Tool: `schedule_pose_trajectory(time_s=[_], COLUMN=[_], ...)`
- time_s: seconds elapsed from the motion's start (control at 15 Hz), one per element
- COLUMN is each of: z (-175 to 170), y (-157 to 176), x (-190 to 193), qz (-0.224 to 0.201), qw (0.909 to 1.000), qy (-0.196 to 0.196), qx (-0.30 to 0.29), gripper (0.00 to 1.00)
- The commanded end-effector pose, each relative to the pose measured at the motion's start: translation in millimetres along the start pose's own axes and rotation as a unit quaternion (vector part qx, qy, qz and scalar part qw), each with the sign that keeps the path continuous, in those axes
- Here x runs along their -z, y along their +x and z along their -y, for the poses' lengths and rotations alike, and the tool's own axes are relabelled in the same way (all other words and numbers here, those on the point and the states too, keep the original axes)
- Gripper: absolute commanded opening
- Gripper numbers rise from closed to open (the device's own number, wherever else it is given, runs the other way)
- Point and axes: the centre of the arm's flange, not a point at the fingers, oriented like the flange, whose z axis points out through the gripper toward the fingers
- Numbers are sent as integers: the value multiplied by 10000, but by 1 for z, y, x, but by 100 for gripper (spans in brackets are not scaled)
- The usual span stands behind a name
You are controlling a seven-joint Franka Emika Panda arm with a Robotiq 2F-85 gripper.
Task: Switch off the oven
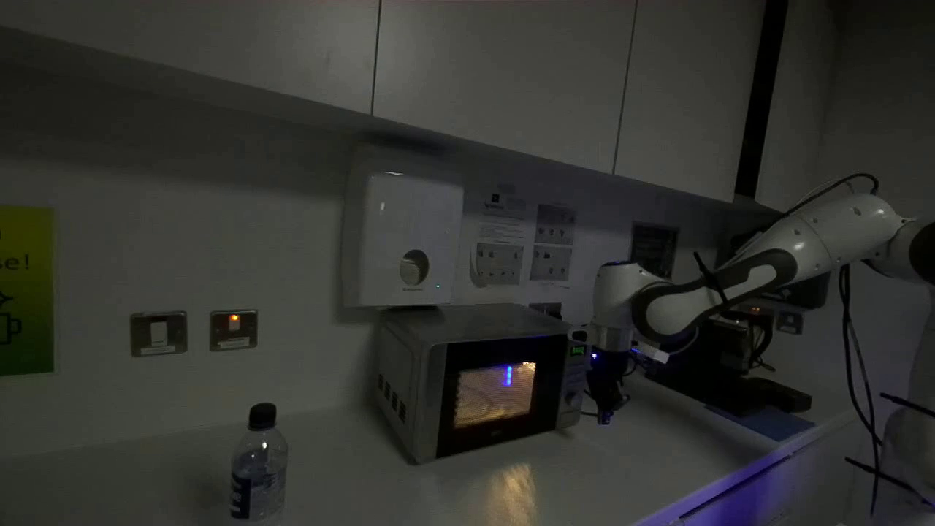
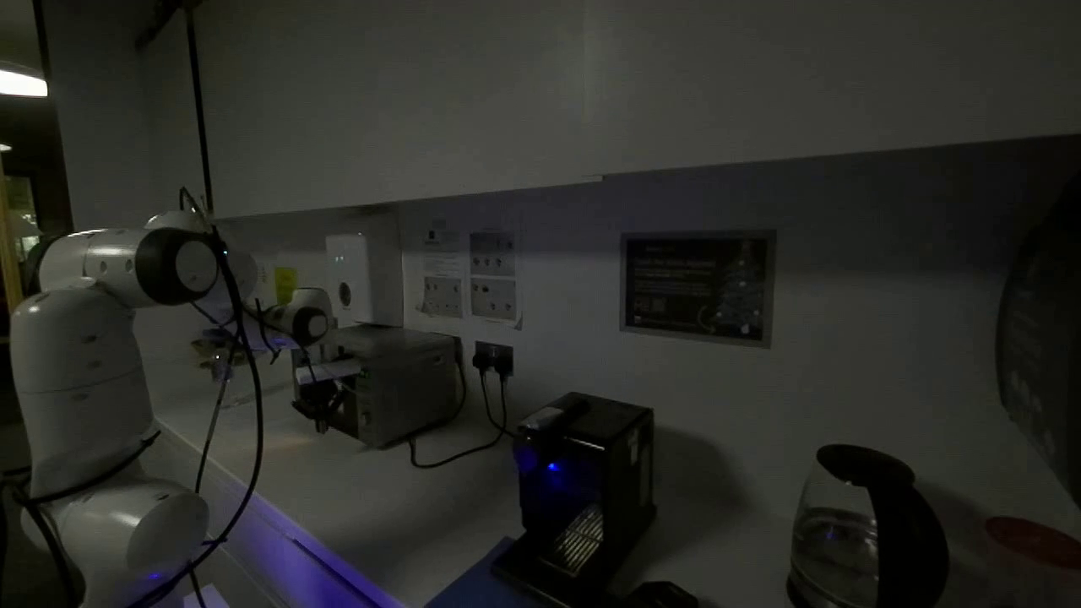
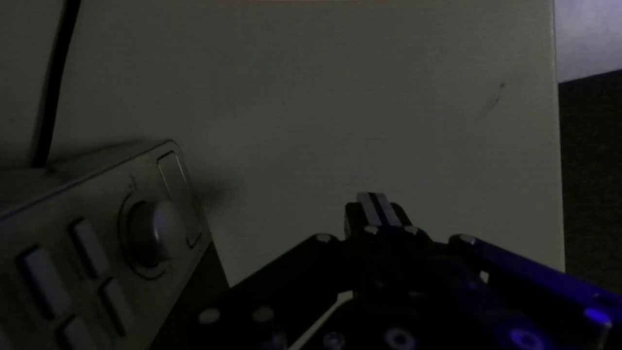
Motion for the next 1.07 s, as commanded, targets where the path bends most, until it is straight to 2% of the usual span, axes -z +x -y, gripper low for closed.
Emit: schedule_pose_trajectory(time_s=[0.0, 0.33, 0.53, 1.0], z=[18, 38, 42, 41], y=[15, 25, 25, 17], x=[8, 10, 13, 20], qz=[216, 486, 623, 635], qw=[9990, 9956, 9919, 9787], qy=[-177, -611, -1039, -1948], qx=[351, 515, 373, -94], gripper=[0, 0, 0, 0])
